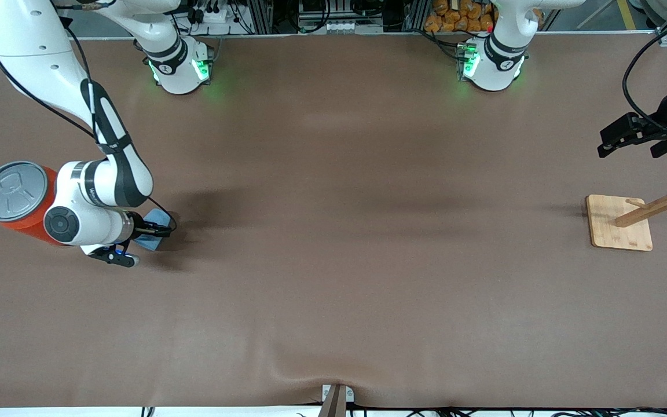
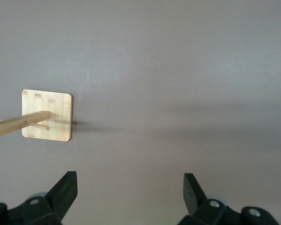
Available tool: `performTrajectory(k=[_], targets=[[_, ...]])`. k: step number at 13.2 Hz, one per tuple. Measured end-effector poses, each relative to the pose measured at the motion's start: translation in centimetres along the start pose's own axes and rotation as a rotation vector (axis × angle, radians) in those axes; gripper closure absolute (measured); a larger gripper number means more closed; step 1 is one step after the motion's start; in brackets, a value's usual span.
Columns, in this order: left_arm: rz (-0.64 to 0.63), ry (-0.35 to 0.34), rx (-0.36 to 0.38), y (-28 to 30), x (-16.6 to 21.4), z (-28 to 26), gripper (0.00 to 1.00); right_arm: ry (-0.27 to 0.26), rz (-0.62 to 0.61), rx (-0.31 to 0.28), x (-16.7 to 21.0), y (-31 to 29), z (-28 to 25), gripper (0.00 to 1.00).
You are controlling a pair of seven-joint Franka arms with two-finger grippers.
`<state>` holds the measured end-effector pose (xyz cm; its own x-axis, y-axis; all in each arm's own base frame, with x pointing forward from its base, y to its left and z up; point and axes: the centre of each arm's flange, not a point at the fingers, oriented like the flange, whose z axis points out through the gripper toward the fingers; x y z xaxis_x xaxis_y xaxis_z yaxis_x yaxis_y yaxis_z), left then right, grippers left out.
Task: Flip cup
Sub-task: 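Reach the right gripper down to the blue cup and grasp it, then lift the blue cup with the right gripper and carry it toward the table middle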
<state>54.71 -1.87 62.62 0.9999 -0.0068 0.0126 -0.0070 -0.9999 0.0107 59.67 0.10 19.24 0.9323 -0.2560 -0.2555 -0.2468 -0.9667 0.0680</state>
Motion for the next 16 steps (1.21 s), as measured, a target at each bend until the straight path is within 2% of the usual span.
performTrajectory(k=[1, 2, 3, 6, 16], targets=[[0.0, 0.0, -0.001, 0.0, 0.0, 0.0, 0.0, 0.008, 0.0, 0.002, 0.2, 0.0, 0.3, 0.07], [0.0, 0.0, -0.005, 0.1, 0.0, 0.0, 0.0, 0.01, -0.001, 0.002, 0.2, -0.1, 0.3, 0.19], [0.0, -0.001, -0.009, 0.1, 0.0, 0.0, 0.0, 0.019, -0.005, 0.002, 0.4, -0.1, -0.1, 0.21], [0.0, -0.001, -0.011, 0.2, 0.0, 0.1, 0.0, 0.06, -0.102, -0.024, 1.1, -0.9, -1.3, 0.21], [0.001, -0.007, -0.011, 0.2, 0.2, 0.4, 0.0, 0.216, -0.719, -0.069, 3.2, -5.2, -9.0, 0.21]])
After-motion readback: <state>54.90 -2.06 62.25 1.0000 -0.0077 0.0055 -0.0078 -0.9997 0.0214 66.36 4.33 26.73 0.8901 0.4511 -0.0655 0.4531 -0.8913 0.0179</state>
